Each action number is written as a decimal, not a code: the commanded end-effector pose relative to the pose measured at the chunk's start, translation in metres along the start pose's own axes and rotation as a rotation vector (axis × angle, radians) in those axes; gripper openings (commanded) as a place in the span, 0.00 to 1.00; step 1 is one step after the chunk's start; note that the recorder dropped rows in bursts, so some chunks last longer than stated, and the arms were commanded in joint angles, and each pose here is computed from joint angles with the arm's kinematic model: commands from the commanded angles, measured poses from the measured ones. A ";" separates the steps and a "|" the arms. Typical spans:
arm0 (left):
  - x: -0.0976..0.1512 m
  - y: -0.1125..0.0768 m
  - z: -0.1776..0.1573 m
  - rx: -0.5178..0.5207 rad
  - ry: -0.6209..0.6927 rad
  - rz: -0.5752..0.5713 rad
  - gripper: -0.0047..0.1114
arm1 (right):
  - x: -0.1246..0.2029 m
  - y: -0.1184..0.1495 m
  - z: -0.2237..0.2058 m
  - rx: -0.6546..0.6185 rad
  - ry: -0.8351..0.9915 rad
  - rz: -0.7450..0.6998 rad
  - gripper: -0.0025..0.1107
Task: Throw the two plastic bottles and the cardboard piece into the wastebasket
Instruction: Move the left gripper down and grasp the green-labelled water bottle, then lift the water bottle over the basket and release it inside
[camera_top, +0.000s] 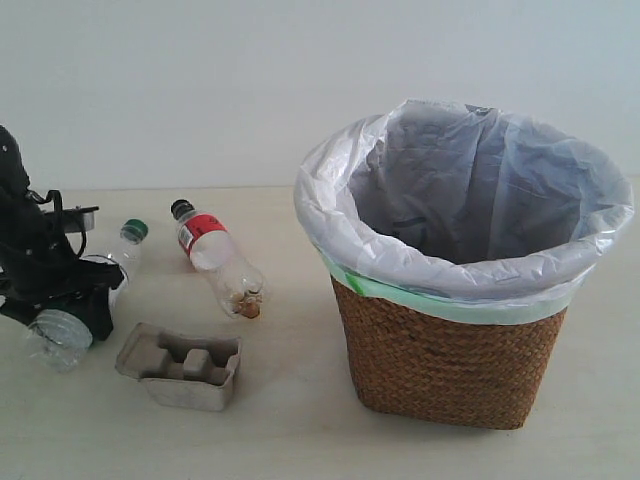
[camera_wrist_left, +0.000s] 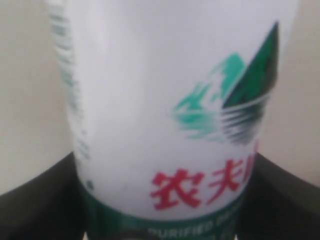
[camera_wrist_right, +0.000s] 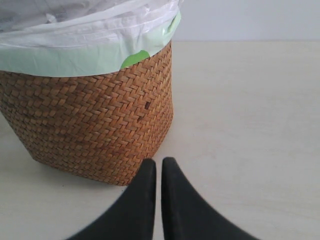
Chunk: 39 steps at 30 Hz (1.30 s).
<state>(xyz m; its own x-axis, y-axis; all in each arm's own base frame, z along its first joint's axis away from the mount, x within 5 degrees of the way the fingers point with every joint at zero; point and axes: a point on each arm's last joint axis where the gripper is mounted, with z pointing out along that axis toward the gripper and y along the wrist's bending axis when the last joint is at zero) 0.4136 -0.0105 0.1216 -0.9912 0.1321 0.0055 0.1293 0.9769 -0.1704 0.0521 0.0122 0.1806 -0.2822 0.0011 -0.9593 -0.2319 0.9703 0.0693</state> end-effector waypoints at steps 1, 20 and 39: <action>-0.007 -0.007 -0.026 0.003 -0.190 0.072 0.07 | 0.000 0.000 0.000 0.004 -0.009 -0.006 0.02; 0.084 -0.014 -0.136 -0.342 -1.110 0.021 0.07 | 0.000 0.000 0.000 0.004 -0.009 -0.006 0.02; 0.121 -0.055 -0.149 -0.257 -1.229 0.052 0.07 | 0.000 0.000 0.000 0.004 -0.009 -0.006 0.02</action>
<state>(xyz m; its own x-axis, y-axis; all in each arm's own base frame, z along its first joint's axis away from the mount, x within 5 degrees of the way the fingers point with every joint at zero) 0.2853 0.0002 0.2851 -0.3111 0.0572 -0.9486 -0.0536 0.9955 0.0776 0.0521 0.0122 0.1806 -0.2822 0.0011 -0.9593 -0.2319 0.9703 0.0693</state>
